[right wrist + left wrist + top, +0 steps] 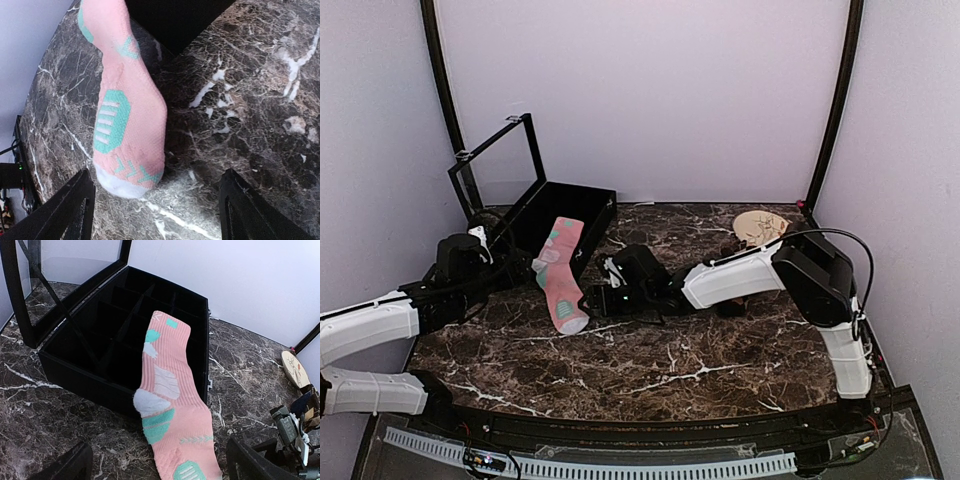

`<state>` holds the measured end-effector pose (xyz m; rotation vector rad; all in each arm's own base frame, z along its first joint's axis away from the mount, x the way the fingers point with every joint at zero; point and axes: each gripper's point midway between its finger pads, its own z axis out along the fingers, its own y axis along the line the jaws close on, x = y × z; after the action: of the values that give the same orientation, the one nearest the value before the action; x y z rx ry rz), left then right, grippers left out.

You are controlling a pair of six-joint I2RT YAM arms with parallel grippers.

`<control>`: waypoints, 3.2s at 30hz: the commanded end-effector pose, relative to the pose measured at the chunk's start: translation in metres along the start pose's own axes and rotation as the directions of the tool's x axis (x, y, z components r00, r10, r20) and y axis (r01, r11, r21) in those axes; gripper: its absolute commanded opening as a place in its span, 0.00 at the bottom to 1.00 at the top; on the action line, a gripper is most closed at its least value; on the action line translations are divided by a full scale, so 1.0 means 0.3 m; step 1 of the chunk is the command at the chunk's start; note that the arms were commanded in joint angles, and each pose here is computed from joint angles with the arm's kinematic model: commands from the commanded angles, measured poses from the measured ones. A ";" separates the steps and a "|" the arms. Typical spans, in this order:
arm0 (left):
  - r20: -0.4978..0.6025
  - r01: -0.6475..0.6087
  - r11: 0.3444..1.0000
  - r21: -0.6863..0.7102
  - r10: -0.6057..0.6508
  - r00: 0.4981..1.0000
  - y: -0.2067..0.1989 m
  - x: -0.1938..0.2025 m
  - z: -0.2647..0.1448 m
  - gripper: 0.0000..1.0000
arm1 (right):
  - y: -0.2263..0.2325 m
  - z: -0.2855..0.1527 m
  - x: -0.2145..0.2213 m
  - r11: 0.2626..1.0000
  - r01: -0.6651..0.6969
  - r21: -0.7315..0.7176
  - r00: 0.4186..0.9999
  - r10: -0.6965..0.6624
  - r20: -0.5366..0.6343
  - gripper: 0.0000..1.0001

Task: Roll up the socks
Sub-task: Move the sock to the storage box.

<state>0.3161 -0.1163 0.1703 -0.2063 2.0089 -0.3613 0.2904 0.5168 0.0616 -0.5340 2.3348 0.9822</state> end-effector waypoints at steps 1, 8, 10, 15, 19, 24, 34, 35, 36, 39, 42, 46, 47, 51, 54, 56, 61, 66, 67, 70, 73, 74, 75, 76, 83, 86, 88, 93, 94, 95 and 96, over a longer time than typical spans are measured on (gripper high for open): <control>-0.014 0.008 1.000 0.014 -0.008 1.000 -0.002 0.023 -0.001 0.95 | 0.098 0.010 -0.037 0.990 -0.062 -0.128 0.998 0.065 0.023 0.78; -0.014 0.011 1.000 0.019 -0.011 1.000 -0.005 0.024 -0.002 0.94 | 0.093 0.028 0.000 0.979 -0.130 -0.156 0.991 0.131 -0.006 0.77; -0.011 0.011 1.000 0.021 -0.011 1.000 -0.005 0.022 -0.003 0.94 | 0.088 0.032 0.007 0.978 -0.140 -0.154 0.990 0.140 -0.012 0.77; -0.009 0.012 1.000 0.024 -0.012 1.000 -0.005 0.023 -0.005 0.94 | 0.087 0.045 0.021 0.973 -0.167 -0.162 0.986 0.164 -0.029 0.77; -0.004 0.010 1.000 0.027 -0.010 1.000 -0.008 0.016 -0.010 0.94 | 0.080 0.052 0.037 0.968 -0.192 -0.160 0.981 0.187 -0.044 0.76; 0.000 0.012 1.000 0.029 -0.012 1.000 -0.007 0.013 -0.013 0.94 | 0.077 0.064 0.054 0.963 -0.212 -0.167 0.977 0.204 -0.061 0.76; 0.005 0.015 0.999 0.034 -0.015 1.000 -0.010 0.009 -0.018 0.94 | 0.110 0.099 0.072 0.940 -0.251 -0.231 0.967 0.231 -0.108 0.69; 0.007 0.016 0.999 0.034 -0.016 1.000 -0.010 0.007 -0.018 0.94 | 0.112 0.100 0.072 0.938 -0.252 -0.237 0.966 0.232 -0.109 0.67; 0.007 0.015 0.999 0.035 -0.016 1.000 -0.011 0.007 -0.019 0.94 | 0.117 0.098 0.070 0.935 -0.256 -0.245 0.966 0.235 -0.111 0.65; 0.010 0.017 0.999 0.038 -0.017 1.000 -0.012 0.004 -0.022 0.94 | 0.129 0.093 0.067 0.929 -0.261 -0.263 0.964 0.239 -0.113 0.59; 0.009 0.017 0.999 0.036 -0.018 1.000 -0.010 0.007 -0.022 0.94 | 0.135 0.081 0.063 0.922 -0.265 -0.282 0.964 0.244 -0.105 0.48; 0.005 0.021 0.999 0.035 -0.021 1.000 -0.008 0.012 -0.019 0.94 | 0.143 0.055 0.051 0.917 -0.256 -0.306 0.967 0.243 -0.079 0.30; 0.003 0.022 0.999 0.036 -0.022 1.000 -0.008 0.014 -0.019 0.94 | 0.149 0.046 0.045 0.917 -0.250 -0.311 0.968 0.240 -0.072 0.26; 0.004 0.022 0.999 0.035 -0.022 1.000 -0.007 0.014 -0.018 0.94 | 0.165 0.018 0.017 0.919 -0.227 -0.321 0.973 0.225 -0.046 0.04; 0.006 0.020 0.999 0.032 -0.020 1.000 -0.006 0.011 -0.020 0.94 | 0.178 -0.003 0.001 0.923 -0.209 -0.325 0.977 0.210 -0.032 0.00; 0.009 0.015 0.999 0.029 -0.015 1.000 -0.005 0.006 -0.022 0.94 | 0.189 -0.019 -0.012 0.924 -0.196 -0.329 0.980 0.200 -0.023 0.00; 0.011 0.007 0.999 0.032 -0.007 1.000 -0.013 -0.009 -0.030 0.94 | 0.218 -0.064 -0.022 0.923 -0.182 -0.340 0.983 0.184 -0.026 0.00; -0.002 0.004 0.999 0.046 -0.004 1.000 -0.025 -0.007 -0.026 0.94 | 0.229 -0.106 0.038 0.922 -0.191 -0.337 0.981 0.174 -0.080 0.00; -0.004 0.001 0.999 0.051 -0.001 1.000 -0.029 -0.007 -0.025 0.94 | 0.227 -0.114 0.058 0.922 -0.195 -0.334 0.980 0.173 -0.094 0.00; -0.012 -0.011 0.998 0.069 0.012 1.000 -0.050 -0.014 -0.017 0.94 | 0.226 -0.164 0.095 0.924 -0.194 -0.331 0.980 0.164 -0.114 0.00; -0.033 -0.024 0.996 0.091 0.027 0.999 -0.077 -0.016 -0.001 0.94 | 0.229 -0.212 0.128 0.925 -0.180 -0.334 0.980 0.138 -0.146 0.00; -0.038 -0.027 0.995 0.099 0.031 0.999 -0.087 -0.016 0.003 0.93 | 0.207 -0.226 0.166 0.930 -0.185 -0.317 0.976 0.136 -0.172 0.00; -0.043 -0.032 0.994 0.109 0.037 0.998 -0.099 -0.015 0.007 0.93 | 0.198 -0.244 0.188 0.931 -0.187 -0.313 0.974 0.133 -0.186 0.00; -0.049 -0.039 0.992 0.117 0.045 0.998 -0.111 -0.012 0.012 0.93 | 0.192 -0.263 0.209 0.931 -0.193 -0.310 0.971 0.135 -0.199 0.00; -0.094 -0.108 0.979 0.170 0.126 0.988 -0.205 0.051 0.048 0.92 | 0.137 -0.395 0.345 0.922 -0.265 -0.283 0.946 0.192 -0.260 0.00; -0.122 -0.136 0.970 0.203 0.163 0.979 -0.247 0.099 0.066 0.92 | 0.104 -0.448 0.408 0.911 -0.313 -0.268 0.927 0.232 -0.294 0.00; -0.145 -0.154 0.961 0.231 0.191 0.971 -0.280 0.137 0.080 0.91 | 0.091 -0.487 0.435 0.905 -0.334 -0.262 0.918 0.250 -0.307 0.00; -0.165 -0.190 0.935 0.298 0.247 0.955 -0.349 0.196 0.106 0.91 | 0.054 -0.561 0.507 0.891 -0.388 -0.234 0.888 0.294 -0.352 0.00; -0.168 -0.197 0.930 0.311 0.258 0.951 -0.365 0.207 0.113 0.91 | 0.059 -0.585 0.508 0.885 -0.397 -0.242 0.886 0.301 -0.353 0.00; -0.171 -0.208 0.924 0.322 0.272 0.947 -0.380 0.216 0.118 0.90 | 0.056 -0.601 0.518 0.881 -0.408 -0.240 0.880 0.310 -0.360 0.00; -0.176 -0.218 0.917 0.333 0.288 0.941 -0.396 0.229 0.124 0.90 | 0.052 -0.616 0.528 0.876 -0.420 -0.236 0.873 0.319 -0.368 0.00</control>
<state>0.3112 -0.2271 0.1186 0.2141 2.2022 -0.4825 0.1117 0.3730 0.0614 -0.4081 2.6692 1.4654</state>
